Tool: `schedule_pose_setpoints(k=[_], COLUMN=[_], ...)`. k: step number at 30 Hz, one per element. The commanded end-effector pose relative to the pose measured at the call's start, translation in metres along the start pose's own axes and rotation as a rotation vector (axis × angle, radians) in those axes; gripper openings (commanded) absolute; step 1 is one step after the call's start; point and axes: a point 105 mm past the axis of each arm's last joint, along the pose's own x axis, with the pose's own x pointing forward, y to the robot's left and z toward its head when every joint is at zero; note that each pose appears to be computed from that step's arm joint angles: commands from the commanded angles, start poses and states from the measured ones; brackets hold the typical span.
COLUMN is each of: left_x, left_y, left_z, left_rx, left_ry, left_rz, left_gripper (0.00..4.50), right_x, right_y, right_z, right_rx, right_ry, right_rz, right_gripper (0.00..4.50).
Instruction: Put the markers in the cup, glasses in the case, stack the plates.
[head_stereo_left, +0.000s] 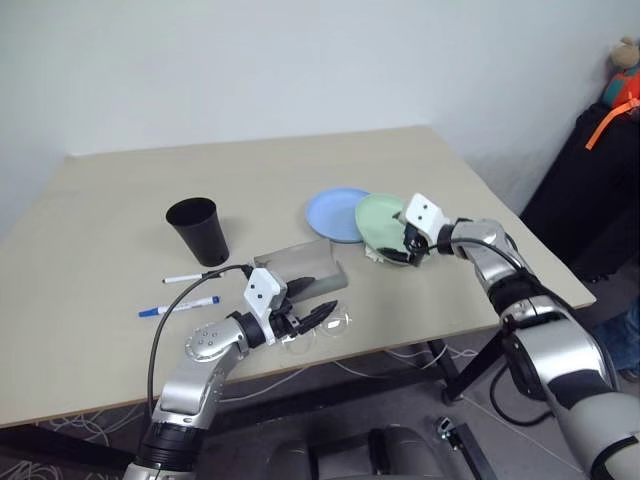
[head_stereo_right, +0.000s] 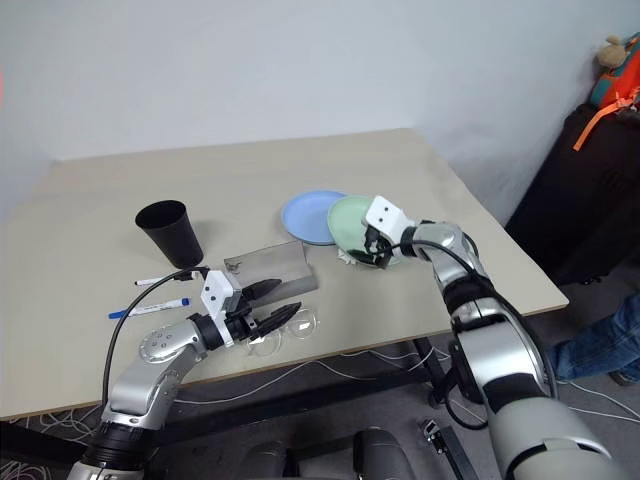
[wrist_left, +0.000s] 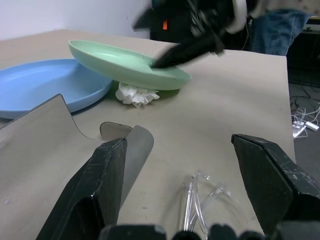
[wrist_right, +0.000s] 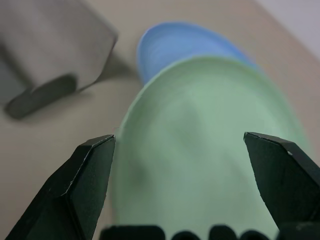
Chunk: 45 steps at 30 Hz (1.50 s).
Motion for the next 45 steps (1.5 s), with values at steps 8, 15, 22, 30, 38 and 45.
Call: schedule_pose_setpoints(k=[8,15,22,30,38,45], left_x=[0.005,0.003,0.002,0.003,0.005,0.006], left_y=[0.003,0.003,0.005,0.004,0.004,0.005], left_z=[0.013,0.013,0.013,0.013,0.013,0.014], left_rx=[0.041,0.041,0.043,0.043,0.046,0.052], left_ry=[-0.031,-0.030,-0.031,-0.033,-0.035,-0.035], left_rz=[-0.022,-0.015,-0.009,-0.010,-0.015,-0.014], left_gripper=[3.54,3.54,3.54,3.54,3.54,3.54], right_x=[0.003,0.003,0.004,0.005,0.019,0.036], right_y=[0.009,0.008,-0.001,-0.014,-0.010,-0.004], right_z=[-0.015,-0.020,-0.006,0.028,0.059,0.075], right_rx=[-0.035,-0.085,-0.172,-0.387,-0.527,-0.623], right_ry=[0.104,0.144,0.122,0.053,-0.023,-0.039], right_rz=[-0.056,-0.079,-0.111,-0.138,-0.083,-0.065], right_gripper=[4.45,3.48,1.03,0.07,0.07,0.07])
